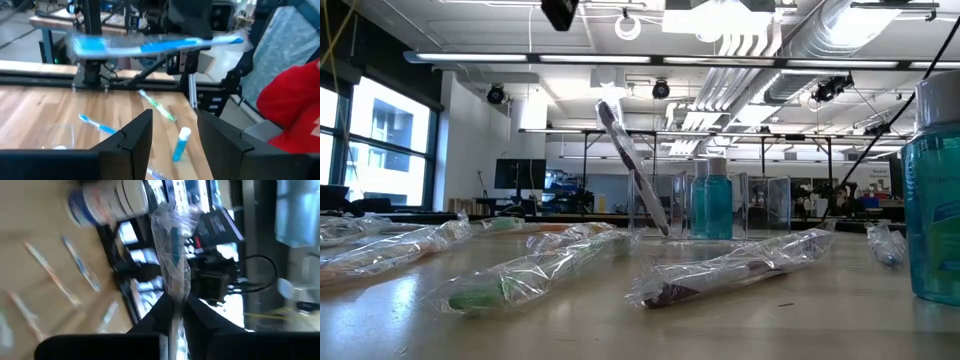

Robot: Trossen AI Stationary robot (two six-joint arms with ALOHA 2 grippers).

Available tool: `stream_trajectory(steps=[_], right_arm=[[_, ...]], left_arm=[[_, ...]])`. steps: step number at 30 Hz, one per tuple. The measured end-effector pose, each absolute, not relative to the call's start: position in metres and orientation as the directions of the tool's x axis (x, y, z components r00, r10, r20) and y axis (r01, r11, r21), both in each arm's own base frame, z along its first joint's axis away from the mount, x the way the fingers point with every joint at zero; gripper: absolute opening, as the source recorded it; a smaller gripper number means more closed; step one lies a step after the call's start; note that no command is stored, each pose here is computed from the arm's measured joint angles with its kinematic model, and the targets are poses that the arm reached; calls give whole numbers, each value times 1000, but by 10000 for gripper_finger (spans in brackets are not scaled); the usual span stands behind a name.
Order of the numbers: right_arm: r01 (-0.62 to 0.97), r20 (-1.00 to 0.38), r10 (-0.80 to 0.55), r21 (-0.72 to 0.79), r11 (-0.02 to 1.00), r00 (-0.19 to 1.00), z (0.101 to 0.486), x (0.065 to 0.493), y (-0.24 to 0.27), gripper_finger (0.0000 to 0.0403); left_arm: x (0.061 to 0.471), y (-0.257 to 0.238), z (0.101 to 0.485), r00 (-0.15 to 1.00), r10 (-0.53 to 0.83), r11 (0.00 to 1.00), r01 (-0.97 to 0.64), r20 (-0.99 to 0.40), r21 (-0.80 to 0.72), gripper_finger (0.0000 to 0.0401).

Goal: Pick & Place toothbrushing station
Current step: Put the right blue toothbrush into the wire organizer

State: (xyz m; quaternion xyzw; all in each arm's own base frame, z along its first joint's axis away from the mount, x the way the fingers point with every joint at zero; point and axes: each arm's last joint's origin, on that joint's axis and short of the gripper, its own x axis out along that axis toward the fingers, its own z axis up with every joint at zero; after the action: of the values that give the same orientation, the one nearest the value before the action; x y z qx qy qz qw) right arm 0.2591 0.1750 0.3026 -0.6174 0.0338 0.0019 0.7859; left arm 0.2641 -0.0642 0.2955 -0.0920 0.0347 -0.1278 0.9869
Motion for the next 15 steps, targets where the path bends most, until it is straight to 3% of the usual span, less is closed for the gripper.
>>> stream_trajectory(steps=[3, 9, 15], right_arm=[[-13, -22, -77, -993, 121, 997, 296, 268, 180, 19], [-59, -40, -73, -958, -282, 997, 278, 280, 186, 19], [-11, 24, -87, -928, -373, 996, 275, 291, 184, 19]], left_arm=[[274, -67, 291, 955, -298, 936, 291, -5, -199, 157], [282, -71, 288, 942, -330, 913, 334, 57, -233, 157], [282, -71, 292, 933, -348, 905, 360, 95, -227, 157]])
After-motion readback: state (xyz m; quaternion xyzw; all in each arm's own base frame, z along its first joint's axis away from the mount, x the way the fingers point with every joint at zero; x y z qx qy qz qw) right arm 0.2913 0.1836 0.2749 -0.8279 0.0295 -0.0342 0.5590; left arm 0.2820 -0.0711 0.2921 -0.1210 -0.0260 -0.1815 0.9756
